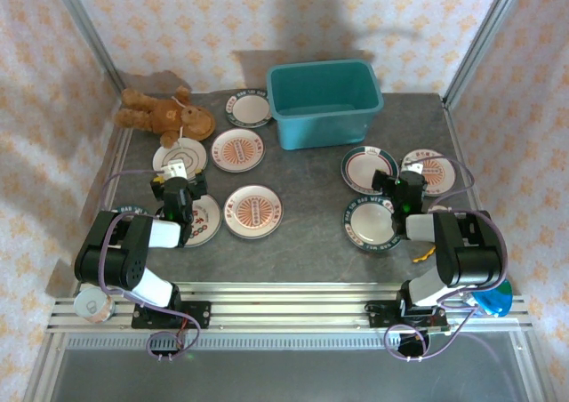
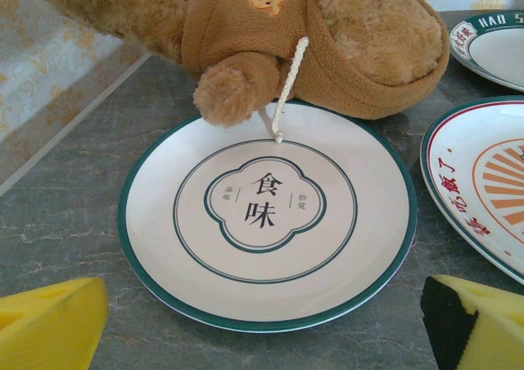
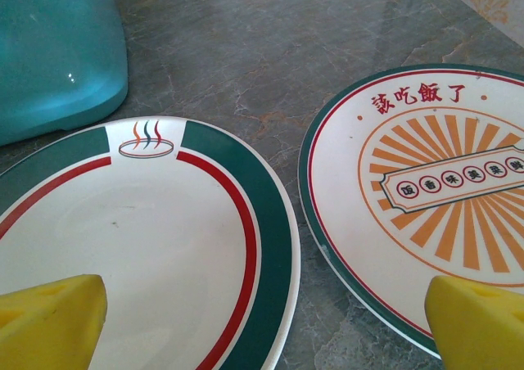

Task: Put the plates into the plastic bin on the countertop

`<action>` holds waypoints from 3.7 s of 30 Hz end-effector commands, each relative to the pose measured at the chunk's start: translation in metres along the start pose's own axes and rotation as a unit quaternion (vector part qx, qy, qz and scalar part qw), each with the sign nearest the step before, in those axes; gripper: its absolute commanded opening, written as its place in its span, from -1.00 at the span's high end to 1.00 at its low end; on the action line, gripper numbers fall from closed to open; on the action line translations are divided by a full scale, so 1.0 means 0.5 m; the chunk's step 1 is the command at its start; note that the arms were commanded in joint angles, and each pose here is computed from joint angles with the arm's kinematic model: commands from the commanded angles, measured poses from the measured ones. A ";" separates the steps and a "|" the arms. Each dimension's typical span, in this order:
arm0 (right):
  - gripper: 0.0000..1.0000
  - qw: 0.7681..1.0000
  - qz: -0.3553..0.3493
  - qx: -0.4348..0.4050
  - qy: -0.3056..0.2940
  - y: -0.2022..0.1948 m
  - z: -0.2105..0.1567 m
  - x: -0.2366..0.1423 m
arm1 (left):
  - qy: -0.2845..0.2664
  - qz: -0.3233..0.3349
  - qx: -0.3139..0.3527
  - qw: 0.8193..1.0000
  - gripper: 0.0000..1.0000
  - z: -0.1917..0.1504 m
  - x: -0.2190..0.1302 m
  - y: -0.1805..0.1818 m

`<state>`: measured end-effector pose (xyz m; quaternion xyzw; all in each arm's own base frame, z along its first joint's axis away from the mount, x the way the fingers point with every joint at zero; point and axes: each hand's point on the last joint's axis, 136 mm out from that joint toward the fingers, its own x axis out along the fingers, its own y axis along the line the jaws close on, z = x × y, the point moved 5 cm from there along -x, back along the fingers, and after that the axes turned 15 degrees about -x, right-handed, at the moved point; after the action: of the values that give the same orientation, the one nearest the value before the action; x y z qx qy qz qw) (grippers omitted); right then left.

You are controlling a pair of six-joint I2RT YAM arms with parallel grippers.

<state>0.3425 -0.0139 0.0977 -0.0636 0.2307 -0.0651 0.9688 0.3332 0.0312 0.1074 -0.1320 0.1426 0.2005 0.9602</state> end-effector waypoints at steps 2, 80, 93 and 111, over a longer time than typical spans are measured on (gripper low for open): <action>-0.99 1.000 -0.017 -0.002 -0.024 -0.006 0.026 0.002 | -0.026 0.007 0.000 1.000 -0.99 0.026 0.008 0.001; -0.49 0.926 0.154 0.245 0.244 0.313 0.408 0.146 | 0.257 -0.195 -0.106 0.941 -0.99 0.285 0.047 -0.547; -0.09 0.936 0.147 0.159 0.276 0.308 0.398 0.148 | 0.255 -0.168 -0.112 0.946 -0.99 0.278 0.062 -0.501; 0.13 0.946 0.136 0.097 0.277 0.254 0.423 0.092 | 0.239 -0.178 -0.123 0.947 -0.99 0.317 0.020 -0.482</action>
<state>0.5059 0.1355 0.2204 0.1150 0.4916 0.0338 0.8625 0.4850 -0.1382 0.2816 -0.3074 0.3372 -0.0035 0.8898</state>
